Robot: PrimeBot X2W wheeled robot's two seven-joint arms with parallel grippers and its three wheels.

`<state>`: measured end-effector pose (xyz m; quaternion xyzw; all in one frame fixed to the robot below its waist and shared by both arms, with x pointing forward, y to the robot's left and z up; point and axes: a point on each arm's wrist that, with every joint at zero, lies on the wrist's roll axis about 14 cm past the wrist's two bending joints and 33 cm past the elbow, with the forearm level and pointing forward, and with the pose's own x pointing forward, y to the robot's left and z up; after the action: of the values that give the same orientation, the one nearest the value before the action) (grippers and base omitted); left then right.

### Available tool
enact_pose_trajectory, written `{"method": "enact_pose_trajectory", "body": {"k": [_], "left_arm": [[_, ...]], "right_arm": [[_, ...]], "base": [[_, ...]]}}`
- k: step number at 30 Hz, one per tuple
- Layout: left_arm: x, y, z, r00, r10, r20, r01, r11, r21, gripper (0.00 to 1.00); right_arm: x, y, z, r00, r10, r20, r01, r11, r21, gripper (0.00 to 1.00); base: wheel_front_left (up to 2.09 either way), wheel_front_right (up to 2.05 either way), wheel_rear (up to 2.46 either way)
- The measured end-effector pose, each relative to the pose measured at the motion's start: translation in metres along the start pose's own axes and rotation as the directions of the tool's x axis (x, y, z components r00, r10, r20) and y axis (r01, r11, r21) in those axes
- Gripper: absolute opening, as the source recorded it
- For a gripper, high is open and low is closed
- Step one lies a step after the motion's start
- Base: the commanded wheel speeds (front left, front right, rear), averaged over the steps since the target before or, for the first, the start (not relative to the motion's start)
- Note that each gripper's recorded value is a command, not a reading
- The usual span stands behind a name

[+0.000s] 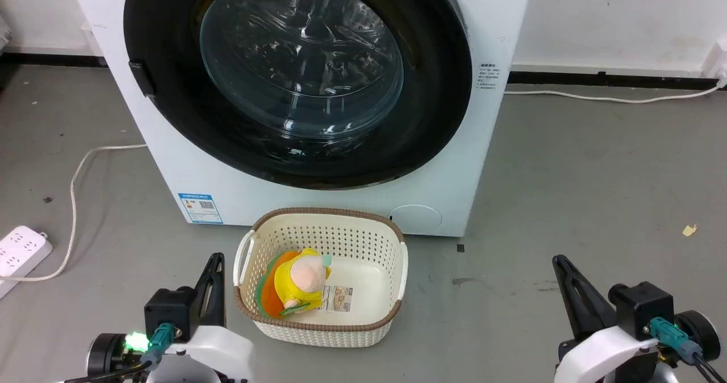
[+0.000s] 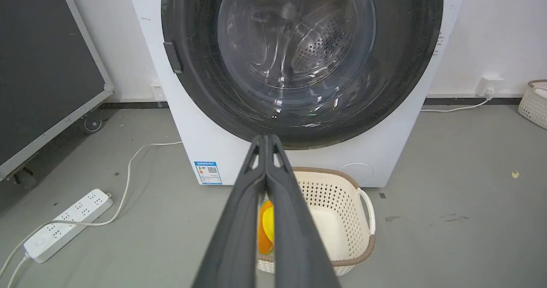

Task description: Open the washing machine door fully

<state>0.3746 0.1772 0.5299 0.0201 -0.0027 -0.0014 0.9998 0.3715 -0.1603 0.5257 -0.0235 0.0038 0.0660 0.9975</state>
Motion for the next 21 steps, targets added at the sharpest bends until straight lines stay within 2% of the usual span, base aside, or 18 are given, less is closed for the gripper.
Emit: {"method": "enact_pose_trajectory", "body": {"k": [21], "left_arm": [[0.0000, -0.0001, 0.0000, 1.000, 0.000, 0.000, 0.000, 1.000, 0.000, 0.00]], "right_arm": [[0.0000, -0.0001, 0.0000, 1.000, 0.000, 0.000, 0.000, 1.000, 0.000, 0.00]], "base": [[0.00, 0.00, 0.00]]}}
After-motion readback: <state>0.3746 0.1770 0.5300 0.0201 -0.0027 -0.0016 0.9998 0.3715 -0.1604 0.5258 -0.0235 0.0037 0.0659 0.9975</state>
